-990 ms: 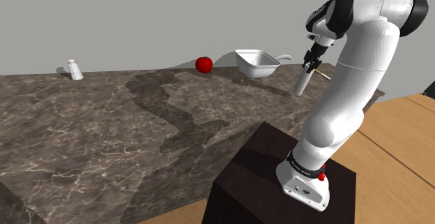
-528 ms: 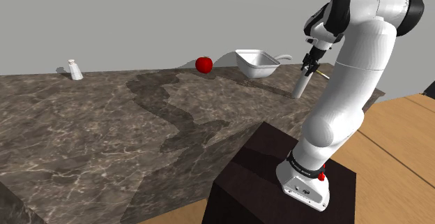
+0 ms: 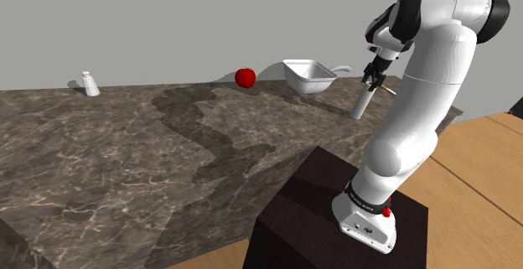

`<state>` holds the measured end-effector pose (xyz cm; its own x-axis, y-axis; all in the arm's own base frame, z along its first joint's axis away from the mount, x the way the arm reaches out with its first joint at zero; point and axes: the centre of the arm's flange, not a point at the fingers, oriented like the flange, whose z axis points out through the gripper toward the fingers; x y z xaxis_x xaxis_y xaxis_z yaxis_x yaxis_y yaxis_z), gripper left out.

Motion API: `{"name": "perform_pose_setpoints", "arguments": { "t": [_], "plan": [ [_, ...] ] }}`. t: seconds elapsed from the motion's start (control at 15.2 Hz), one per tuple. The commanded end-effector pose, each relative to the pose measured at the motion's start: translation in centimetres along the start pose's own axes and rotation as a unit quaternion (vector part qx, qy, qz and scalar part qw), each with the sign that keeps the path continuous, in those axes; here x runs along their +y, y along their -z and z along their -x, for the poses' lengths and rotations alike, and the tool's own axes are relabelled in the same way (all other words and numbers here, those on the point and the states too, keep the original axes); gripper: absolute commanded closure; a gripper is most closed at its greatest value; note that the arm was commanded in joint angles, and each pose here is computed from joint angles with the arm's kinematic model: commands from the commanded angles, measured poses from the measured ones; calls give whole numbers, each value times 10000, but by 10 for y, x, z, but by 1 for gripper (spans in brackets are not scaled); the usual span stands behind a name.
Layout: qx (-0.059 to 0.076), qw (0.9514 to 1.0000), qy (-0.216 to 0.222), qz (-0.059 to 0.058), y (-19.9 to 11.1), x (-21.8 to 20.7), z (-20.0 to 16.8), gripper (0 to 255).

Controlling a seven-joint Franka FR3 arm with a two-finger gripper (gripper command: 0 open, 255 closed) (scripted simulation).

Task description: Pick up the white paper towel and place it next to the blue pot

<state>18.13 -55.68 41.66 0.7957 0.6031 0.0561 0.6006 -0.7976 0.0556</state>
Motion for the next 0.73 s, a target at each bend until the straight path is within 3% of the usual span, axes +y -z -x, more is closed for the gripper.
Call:
{"name": "perform_pose_setpoints", "arguments": {
  "t": [0.0, 0.07, 0.33, 0.66],
  "plan": [
    [0, 10000, 0, 0, 0, 0, 0, 0],
    [0, 10000, 0, 0, 0, 0, 0, 0],
    [0, 10000, 0, 0, 50, 0, 0, 0],
    [0, 10000, 0, 0, 50, 0, 0, 0]
  ]
}}
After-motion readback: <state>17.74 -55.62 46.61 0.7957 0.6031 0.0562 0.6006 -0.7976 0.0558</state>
